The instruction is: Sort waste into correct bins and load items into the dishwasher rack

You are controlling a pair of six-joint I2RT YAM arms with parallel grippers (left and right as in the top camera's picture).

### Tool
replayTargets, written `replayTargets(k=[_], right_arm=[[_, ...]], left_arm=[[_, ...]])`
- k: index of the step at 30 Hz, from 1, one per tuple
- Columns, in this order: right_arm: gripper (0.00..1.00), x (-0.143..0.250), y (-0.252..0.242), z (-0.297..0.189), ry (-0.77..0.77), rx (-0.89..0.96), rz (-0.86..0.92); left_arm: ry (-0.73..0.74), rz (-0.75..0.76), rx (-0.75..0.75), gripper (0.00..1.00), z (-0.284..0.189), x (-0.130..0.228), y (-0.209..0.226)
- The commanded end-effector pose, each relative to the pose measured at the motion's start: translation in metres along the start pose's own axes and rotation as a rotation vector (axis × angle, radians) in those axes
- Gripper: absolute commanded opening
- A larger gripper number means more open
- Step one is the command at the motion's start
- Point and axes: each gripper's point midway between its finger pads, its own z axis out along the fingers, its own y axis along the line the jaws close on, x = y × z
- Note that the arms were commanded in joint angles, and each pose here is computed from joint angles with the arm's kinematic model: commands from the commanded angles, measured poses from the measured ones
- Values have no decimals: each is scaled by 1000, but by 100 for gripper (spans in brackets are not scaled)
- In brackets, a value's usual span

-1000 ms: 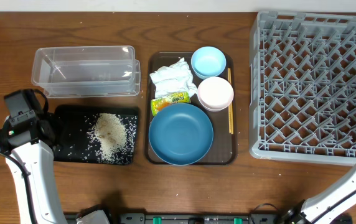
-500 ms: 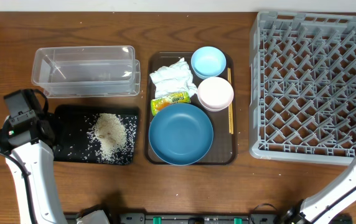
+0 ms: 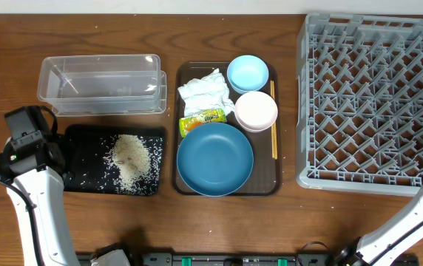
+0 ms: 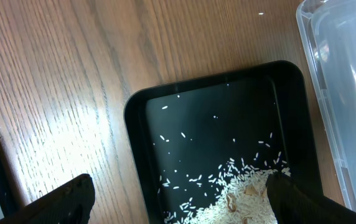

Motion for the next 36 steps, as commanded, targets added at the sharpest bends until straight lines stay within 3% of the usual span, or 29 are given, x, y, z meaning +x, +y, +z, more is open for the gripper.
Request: replayTargets(k=[1, 10, 15, 23, 36], right_arm=[[45, 3, 9, 6, 3, -15, -56], [46, 12, 32, 12, 22, -66, -81], [52, 12, 26, 14, 7, -5, -110], [38, 14, 6, 13, 10, 101, -109], [49, 1, -8, 11, -46, 189, -167]], left_arm=[[-17, -18, 8, 91, -4, -6, -2], [-17, -18, 8, 91, -4, -6, -2], [-18, -18, 8, 91, -4, -6, -2], [-17, -18, 8, 91, -4, -6, -2], [-18, -18, 8, 91, -4, -6, -2]])
